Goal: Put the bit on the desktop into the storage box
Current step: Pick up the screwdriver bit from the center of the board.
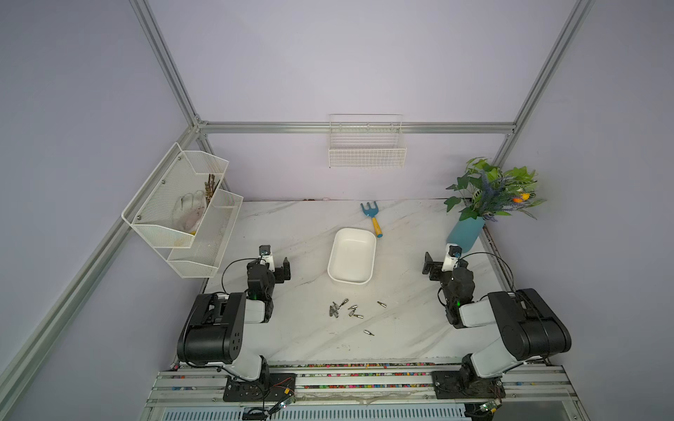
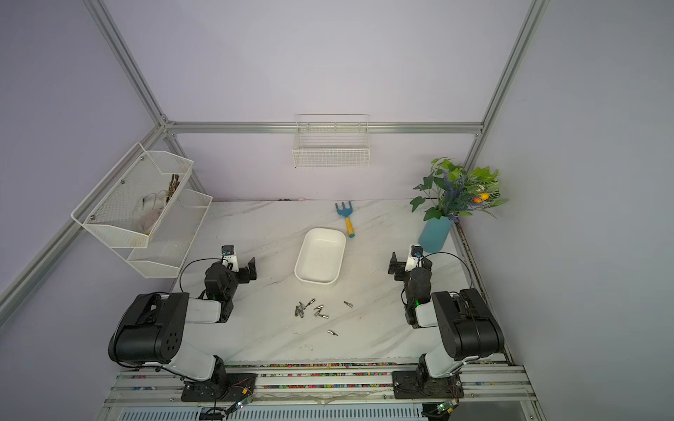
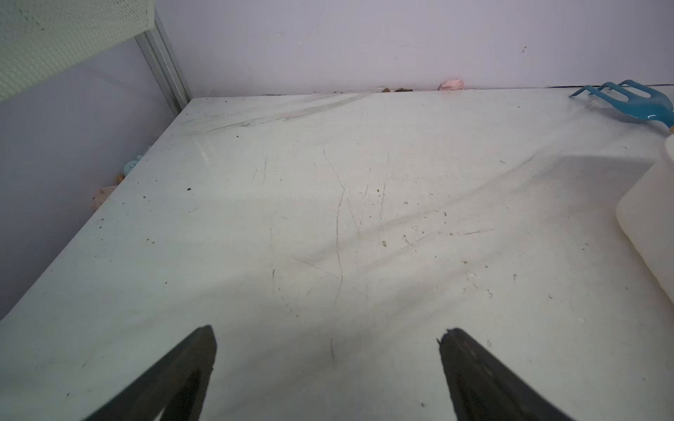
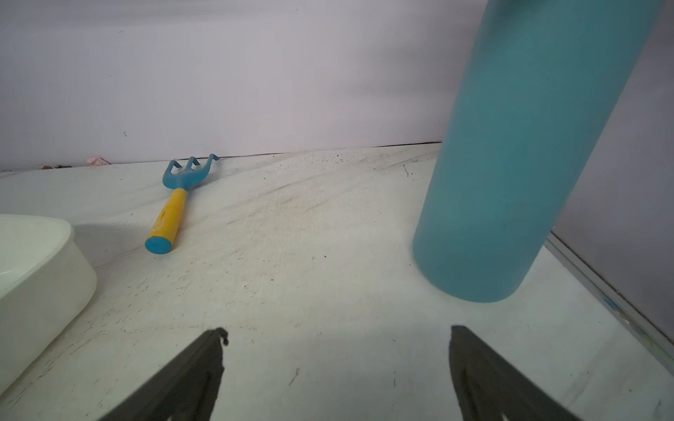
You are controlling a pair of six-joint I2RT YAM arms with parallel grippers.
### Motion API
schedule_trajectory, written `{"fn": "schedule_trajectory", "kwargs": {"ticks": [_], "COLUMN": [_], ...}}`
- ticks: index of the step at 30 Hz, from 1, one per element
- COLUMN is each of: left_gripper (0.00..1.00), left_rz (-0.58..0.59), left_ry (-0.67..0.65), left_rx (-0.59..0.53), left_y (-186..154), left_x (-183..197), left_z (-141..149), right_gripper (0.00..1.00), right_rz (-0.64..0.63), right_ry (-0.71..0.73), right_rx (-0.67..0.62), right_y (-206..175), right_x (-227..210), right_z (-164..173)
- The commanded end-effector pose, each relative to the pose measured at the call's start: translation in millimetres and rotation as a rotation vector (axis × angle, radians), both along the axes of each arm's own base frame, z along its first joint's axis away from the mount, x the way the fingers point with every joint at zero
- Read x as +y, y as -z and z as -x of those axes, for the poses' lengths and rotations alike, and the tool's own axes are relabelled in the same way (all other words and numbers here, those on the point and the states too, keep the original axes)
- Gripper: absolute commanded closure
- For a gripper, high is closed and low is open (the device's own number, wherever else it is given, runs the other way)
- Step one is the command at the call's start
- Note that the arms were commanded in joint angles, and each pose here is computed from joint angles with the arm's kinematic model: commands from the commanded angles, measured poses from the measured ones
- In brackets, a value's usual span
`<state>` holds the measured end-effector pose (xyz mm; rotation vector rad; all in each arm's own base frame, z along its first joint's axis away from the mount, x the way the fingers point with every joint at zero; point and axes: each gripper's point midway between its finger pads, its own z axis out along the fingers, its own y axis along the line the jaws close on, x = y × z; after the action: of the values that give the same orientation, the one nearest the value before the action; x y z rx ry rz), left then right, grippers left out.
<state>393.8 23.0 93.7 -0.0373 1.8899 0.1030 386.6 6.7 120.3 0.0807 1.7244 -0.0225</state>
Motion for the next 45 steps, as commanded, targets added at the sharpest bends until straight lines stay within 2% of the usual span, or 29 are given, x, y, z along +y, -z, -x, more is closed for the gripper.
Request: {"fn": "schedule_trajectory", "kwargs": {"ticks": [1, 37, 40, 45], "left_gripper": [0.00, 0.00, 0.00, 0.00], "left_rz": [-0.012, -0.012, -0.004, -0.002], "left_ry": [0.006, -0.030, -0.095, -0.110], "left_rx": [-0.060, -0.061, -0.079, -0.118], "left_y": [-17.9, -19.0, -28.2, -59.9], "left_x": [1.1, 6.9, 17.0, 19.2], "left_z": [-9.5, -9.4, -5.1, 4.8], "right_gripper": [0.00, 0.00, 0.00, 0.00], "right_rz": [0.006, 0.002, -0.006, -0.010], "right_ry": [0.007, 0.020, 0.029, 0.051], "right_rx": [-0.043, -0.054, -0.078, -0.103], "right_y": [-12.1, -15.8, -30.6, -50.8], "right_x": [-1.9, -4.0, -5.6, -10.0], "right_z": [-5.6, -4.8, -1.0, 7.1]}}
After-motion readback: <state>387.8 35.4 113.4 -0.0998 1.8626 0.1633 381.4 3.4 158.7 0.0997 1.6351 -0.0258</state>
